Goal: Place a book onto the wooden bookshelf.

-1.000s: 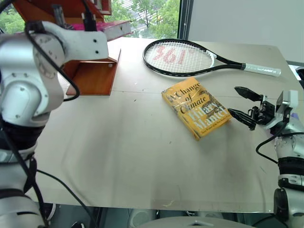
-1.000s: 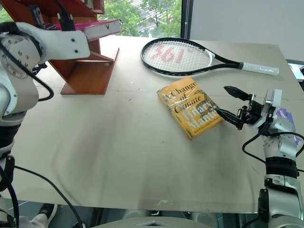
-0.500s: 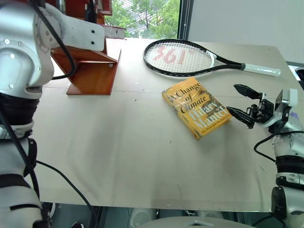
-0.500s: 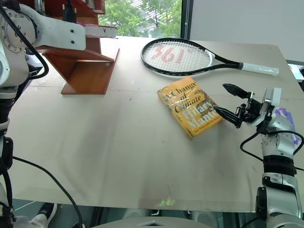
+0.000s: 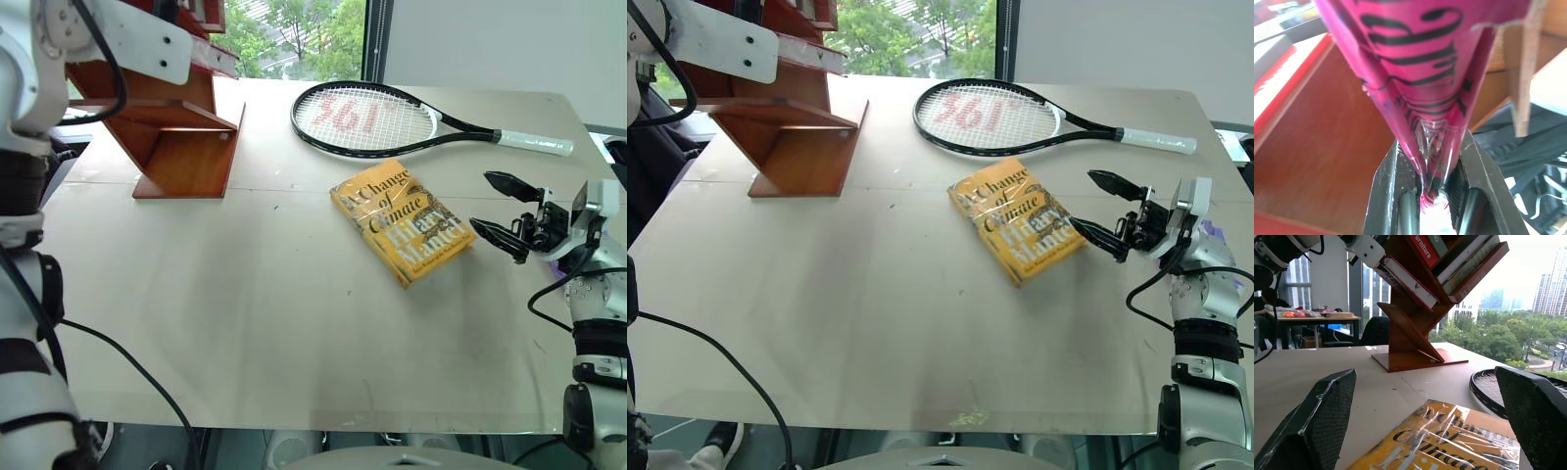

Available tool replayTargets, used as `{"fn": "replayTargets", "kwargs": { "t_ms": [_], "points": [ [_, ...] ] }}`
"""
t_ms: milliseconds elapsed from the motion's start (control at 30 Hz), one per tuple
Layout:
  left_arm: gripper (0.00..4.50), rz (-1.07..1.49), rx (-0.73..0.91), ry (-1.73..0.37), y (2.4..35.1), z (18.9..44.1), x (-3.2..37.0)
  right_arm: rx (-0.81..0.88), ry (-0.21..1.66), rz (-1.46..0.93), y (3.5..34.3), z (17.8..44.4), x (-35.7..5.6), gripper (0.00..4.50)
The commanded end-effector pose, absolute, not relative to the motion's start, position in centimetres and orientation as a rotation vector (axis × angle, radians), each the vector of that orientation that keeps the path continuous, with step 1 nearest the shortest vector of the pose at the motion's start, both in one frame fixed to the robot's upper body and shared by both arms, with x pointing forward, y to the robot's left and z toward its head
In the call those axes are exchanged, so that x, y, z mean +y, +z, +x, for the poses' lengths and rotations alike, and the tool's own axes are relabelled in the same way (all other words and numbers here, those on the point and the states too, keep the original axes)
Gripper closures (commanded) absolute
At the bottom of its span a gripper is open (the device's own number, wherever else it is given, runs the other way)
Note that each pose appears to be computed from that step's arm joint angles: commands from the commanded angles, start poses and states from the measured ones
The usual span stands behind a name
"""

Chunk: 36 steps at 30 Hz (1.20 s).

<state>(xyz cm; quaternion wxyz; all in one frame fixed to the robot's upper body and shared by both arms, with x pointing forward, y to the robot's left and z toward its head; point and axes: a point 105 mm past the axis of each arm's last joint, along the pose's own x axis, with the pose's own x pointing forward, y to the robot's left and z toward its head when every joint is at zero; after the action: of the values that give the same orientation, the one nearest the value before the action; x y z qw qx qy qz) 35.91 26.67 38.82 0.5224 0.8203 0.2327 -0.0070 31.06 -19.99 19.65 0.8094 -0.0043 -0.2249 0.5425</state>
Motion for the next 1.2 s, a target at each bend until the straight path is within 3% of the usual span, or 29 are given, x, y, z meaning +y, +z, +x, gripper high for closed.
{"fn": "replayTargets", "kwargs": {
  "t_ms": [33, 567, 767, 1067, 1200],
  "points": [
    [4.35, 1.859, 0.538, 0.105, 40.6, 34.8, 27.8, -0.522, 1.154, -0.051, 21.1, 30.6, -20.5, 0.0],
    [4.35, 1.753, 0.606, 0.102, 37.3, 36.1, 29.2, -0.515, 1.143, -0.054, 20.7, 30.4, -20.1, 0.0],
    [4.35, 1.762, 0.583, 0.113, 37.9, 37.1, 29.1, -0.519, 1.119, -0.052, 20.5, 30.3, -20.1, 0.0],
    [0.09, 1.759, 0.574, 0.131, 38.3, 37.1, 29.3, -0.51, 1.105, -0.053, 20.1, 29.9, -20.2, 0.0],
    [0.03, 1.76, 0.562, 0.139, 38.9, 36.7, 29.3, -0.509, 1.101, -0.052, 20.1, 30.0, -20.3, 0.0]
  ]
}}
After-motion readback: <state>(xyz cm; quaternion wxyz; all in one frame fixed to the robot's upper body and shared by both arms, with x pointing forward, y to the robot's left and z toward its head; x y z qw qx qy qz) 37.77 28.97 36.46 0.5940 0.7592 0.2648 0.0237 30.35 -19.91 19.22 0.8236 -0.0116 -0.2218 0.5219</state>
